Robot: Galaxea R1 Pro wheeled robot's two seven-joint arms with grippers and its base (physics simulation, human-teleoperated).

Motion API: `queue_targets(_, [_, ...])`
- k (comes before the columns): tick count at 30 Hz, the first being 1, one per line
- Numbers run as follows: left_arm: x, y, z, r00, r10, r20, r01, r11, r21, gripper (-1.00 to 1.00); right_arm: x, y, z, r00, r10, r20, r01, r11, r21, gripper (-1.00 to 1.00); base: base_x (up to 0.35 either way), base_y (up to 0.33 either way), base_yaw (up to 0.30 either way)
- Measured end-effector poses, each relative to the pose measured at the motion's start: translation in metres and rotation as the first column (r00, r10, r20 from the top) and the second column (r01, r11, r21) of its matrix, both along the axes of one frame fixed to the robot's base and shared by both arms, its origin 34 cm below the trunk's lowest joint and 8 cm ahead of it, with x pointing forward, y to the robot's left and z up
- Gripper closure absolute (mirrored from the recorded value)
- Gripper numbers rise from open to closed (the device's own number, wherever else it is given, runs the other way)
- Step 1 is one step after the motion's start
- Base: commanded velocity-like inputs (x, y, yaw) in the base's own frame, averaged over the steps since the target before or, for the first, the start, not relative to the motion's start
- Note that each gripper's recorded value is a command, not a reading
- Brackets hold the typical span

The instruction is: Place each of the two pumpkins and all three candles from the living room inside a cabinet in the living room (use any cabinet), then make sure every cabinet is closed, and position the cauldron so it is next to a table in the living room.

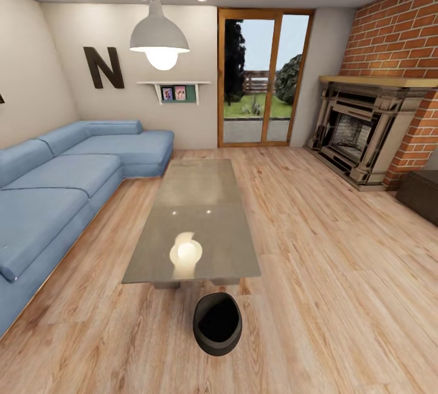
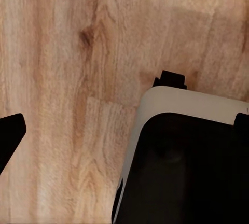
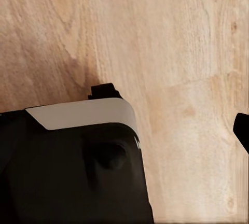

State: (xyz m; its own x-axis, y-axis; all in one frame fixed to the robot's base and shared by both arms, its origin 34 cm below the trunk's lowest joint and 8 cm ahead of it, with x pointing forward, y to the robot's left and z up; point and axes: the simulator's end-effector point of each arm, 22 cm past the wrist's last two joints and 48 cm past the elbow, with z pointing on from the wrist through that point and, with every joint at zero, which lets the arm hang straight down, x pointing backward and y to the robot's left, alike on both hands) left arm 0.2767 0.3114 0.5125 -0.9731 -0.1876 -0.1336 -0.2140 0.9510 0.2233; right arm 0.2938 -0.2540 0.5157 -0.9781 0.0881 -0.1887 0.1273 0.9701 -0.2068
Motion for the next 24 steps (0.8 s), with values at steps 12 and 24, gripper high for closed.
queue_targets(12, [-0.0001,0.0004,0.0,1.0,0.001,0.0,-0.001,1.0,0.0,-1.0,-0.0029,-0.0007,-0.0003,1.0,0.003,-0.006,-0.003,1.0,-0.002,-1.0,0.0,0.0,0.0])
queue_targets(24, [-0.0004,0.0003,0.0,1.0,0.001,0.0,-0.001,1.0,0.0,-1.0,-0.003,-0.0006,-0.0003,1.0,0.003,-0.006,-0.003,1.0,-0.002,-1.0,0.0,0.0,0.0])
